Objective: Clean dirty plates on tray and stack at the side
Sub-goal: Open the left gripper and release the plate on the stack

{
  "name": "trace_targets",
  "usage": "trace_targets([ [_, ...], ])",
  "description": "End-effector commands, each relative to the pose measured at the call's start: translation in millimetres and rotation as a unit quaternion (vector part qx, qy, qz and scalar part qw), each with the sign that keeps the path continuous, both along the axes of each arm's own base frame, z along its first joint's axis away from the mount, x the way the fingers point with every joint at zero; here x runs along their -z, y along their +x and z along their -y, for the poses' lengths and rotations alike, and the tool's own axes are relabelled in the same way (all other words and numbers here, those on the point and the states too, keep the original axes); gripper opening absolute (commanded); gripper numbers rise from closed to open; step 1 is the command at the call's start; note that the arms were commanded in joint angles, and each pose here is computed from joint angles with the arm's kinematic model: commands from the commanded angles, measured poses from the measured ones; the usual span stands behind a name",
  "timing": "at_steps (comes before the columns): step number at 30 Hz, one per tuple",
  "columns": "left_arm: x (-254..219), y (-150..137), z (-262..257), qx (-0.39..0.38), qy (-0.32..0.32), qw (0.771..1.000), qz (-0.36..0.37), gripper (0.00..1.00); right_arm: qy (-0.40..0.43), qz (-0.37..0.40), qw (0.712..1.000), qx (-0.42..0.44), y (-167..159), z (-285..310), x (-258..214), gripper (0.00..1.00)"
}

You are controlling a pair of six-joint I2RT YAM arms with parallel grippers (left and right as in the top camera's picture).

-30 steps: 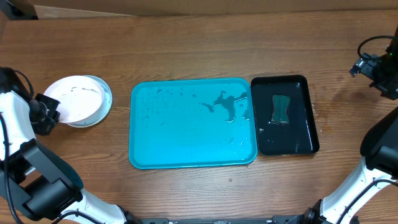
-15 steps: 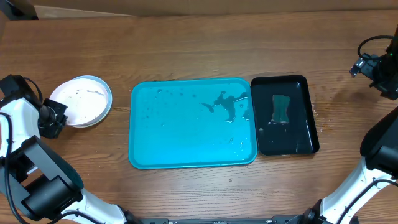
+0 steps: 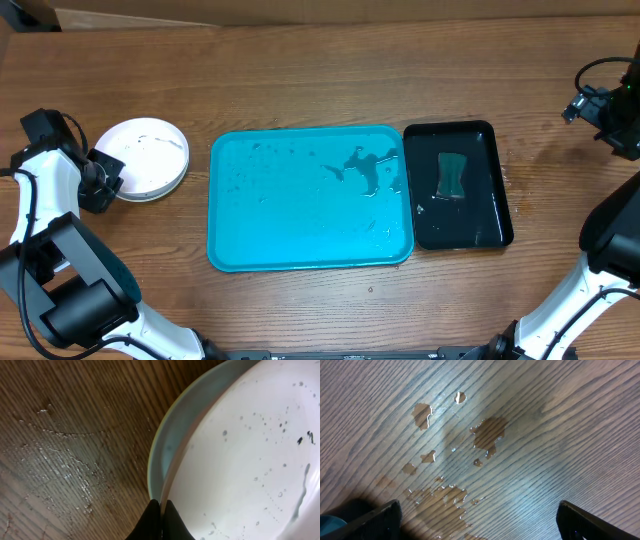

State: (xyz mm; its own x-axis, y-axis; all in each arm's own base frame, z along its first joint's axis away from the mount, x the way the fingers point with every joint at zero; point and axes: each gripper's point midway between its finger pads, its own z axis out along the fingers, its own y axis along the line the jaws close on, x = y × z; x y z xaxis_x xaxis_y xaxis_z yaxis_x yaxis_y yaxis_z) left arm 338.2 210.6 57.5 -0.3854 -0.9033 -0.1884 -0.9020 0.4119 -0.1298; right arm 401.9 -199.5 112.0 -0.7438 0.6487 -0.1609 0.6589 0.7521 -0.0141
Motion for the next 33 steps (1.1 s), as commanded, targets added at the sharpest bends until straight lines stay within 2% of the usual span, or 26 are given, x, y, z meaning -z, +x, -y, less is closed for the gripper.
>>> trace_targets([
  [1, 6, -6, -3, -0.008, 0.010, 1.000, -0.018, 0.04, -0.011, 0.020, 1.000, 0.003, 2, 2, -17, 1.00],
  [6, 6, -6, -4, -0.008, 0.010, 1.000, -0.017, 0.11, -0.011, 0.020, 1.000, 0.003, 2, 2, -17, 1.00],
  [7, 6, -6, -4, -0.008, 0.010, 1.000, -0.017, 0.17, -0.011, 0.020, 1.000, 0.003, 2, 2, -17, 1.00],
  [11, 6, -7, -2, -0.004, 0.007, 1.000, -0.020, 0.61, -0.011, 0.020, 1.000, 0.003, 2, 2, -17, 1.00],
  [15, 6, -1, 5, 0.043, -0.005, 0.999, -0.008, 0.77, -0.011, 0.020, 1.000, 0.003, 2, 2, -17, 1.00],
  [18, 4, 12, 17, 0.089, -0.029, 0.995, 0.025, 0.97, -0.011, 0.020, 1.000, 0.003, 2, 2, -17, 1.00],
  [19, 3, 17, 22, 0.106, -0.038, 0.993, 0.036, 1.00, -0.011, 0.020, 1.000, 0.003, 2, 2, -17, 1.00],
  [23, -4, 37, 46, 0.182, -0.068, 0.977, 0.085, 1.00, -0.011, 0.020, 1.000, 0.003, 2, 2, -17, 1.00],
  [33, -4, 52, 84, 0.232, -0.076, 0.966, 0.087, 1.00, -0.011, 0.020, 1.000, 0.003, 2, 2, -17, 1.00],
])
